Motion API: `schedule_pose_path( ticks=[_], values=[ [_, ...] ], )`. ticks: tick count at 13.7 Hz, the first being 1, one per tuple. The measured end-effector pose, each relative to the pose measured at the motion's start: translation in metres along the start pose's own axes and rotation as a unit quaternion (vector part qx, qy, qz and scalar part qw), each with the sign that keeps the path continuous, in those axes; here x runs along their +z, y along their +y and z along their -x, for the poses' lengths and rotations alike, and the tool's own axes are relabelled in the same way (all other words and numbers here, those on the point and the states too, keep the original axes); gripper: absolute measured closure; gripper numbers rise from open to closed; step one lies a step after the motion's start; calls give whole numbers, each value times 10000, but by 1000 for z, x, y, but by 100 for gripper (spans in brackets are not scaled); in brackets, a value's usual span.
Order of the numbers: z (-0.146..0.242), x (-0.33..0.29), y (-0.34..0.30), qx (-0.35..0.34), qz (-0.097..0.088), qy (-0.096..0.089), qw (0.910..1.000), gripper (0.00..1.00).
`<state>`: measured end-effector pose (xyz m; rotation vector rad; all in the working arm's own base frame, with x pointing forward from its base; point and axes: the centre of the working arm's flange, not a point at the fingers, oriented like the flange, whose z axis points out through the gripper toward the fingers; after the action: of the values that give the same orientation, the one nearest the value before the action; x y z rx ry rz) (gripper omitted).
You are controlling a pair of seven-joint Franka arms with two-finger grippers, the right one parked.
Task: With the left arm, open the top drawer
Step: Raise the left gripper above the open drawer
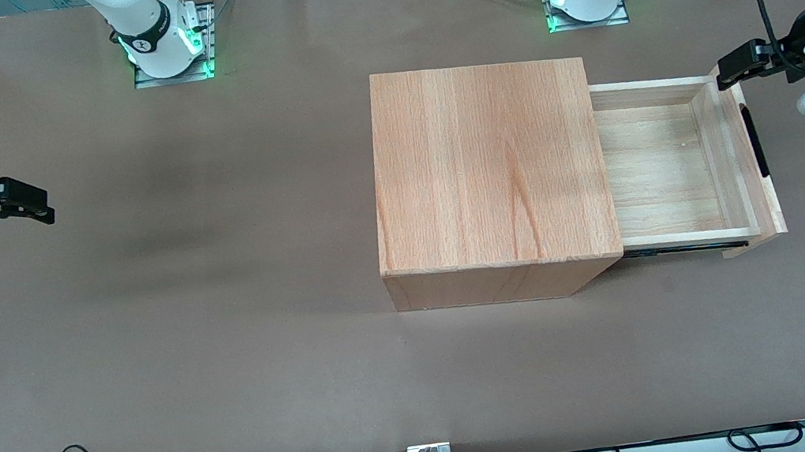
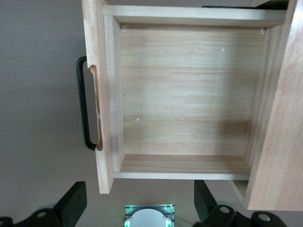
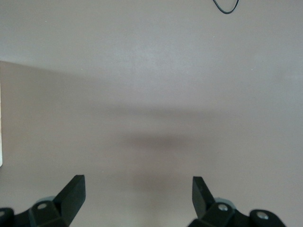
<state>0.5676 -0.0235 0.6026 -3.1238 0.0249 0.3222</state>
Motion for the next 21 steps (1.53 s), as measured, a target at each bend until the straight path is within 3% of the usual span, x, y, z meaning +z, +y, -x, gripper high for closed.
schedule_pose_path(
  ticks=[12, 19, 21],
  values=[
    [12, 1, -5, -47, -38, 81, 9999, 0],
    [-1, 18, -4, -29, -41, -59, 10000, 0],
    [-5, 18, -1, -1, -42, 31, 10000, 0]
  ],
)
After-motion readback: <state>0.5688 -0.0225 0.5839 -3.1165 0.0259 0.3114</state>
